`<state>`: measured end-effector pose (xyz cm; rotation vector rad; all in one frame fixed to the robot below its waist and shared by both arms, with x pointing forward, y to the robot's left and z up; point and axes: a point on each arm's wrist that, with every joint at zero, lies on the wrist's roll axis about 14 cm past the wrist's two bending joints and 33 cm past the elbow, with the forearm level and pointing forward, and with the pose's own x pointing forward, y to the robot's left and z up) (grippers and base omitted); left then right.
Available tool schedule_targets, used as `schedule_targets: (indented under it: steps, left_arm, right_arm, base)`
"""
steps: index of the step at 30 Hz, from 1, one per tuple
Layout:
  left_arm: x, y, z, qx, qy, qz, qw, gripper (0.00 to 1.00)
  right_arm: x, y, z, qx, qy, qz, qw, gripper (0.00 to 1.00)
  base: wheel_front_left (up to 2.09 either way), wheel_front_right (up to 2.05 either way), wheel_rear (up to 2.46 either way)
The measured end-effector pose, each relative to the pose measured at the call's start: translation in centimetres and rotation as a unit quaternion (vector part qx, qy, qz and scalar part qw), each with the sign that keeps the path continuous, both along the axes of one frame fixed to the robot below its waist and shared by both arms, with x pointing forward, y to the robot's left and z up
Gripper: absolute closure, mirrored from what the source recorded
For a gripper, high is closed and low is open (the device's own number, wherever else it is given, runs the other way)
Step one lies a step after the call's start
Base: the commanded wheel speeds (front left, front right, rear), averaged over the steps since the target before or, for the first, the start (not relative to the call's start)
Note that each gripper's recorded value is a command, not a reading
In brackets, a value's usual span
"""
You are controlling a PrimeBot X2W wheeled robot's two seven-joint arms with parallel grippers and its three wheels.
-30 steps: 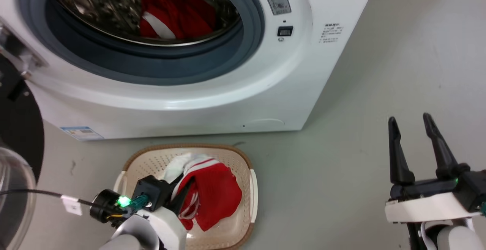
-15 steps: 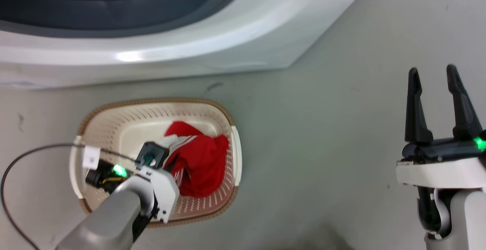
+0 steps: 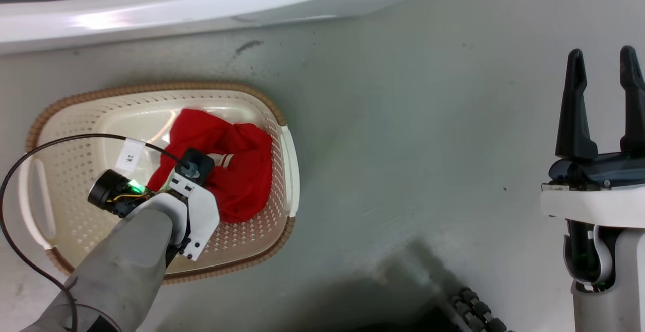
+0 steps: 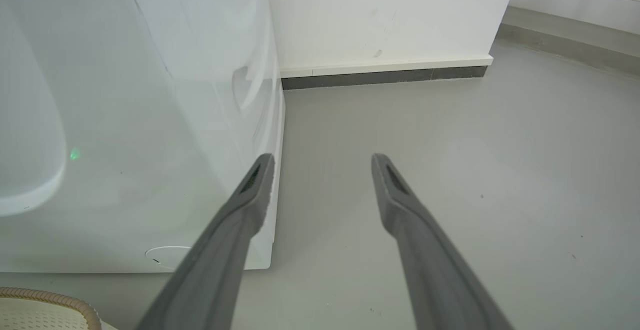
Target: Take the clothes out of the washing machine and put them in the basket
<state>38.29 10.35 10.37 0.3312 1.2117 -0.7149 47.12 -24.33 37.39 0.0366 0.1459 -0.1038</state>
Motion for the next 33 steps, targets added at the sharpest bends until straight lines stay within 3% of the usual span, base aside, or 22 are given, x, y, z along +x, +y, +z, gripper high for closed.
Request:
schedule_targets:
  steps: [6, 7, 8, 25, 33]
  left_arm:
    - [-1.7, 0.1, -1.5, 0.017, 0.042, -0.011, 0.999, 0.96]
    - [-1.8, 0.1, -1.4, 0.016, 0.043, -0.012, 0.999, 0.05]
    - [-1.7, 0.0, -1.2, 0.015, 0.041, -0.012, 0.999, 0.0]
    - [-0.6, -2.1, 7.2, -0.068, -0.075, 0.045, 0.994, 0.0]
    - [1.4, -1.1, 12.8, -0.09, -0.156, 0.115, 0.977, 0.0]
  right_arm:
    - [-0.1, -0.5, -0.7, -0.002, 0.009, -0.007, 1.0, 0.0]
    - [-0.1, -0.5, -0.7, -0.002, 0.008, -0.007, 1.0, 0.0]
    - [-0.1, -0.5, -0.5, -0.001, 0.006, -0.007, 1.0, 0.0]
    - [-1.3, 1.3, 5.5, 0.001, -0.05, 0.015, 0.999, 0.0]
    - [-3.3, 2.7, 8.5, 0.007, -0.077, 0.03, 0.997, 0.0]
  base:
    - [0.0, 0.0, 0.0]
    - [0.0, 0.0, 0.0]
    - [0.0, 0.0, 0.0]
    - [0.0, 0.0, 0.0]
    - [0.0, 0.0, 0.0]
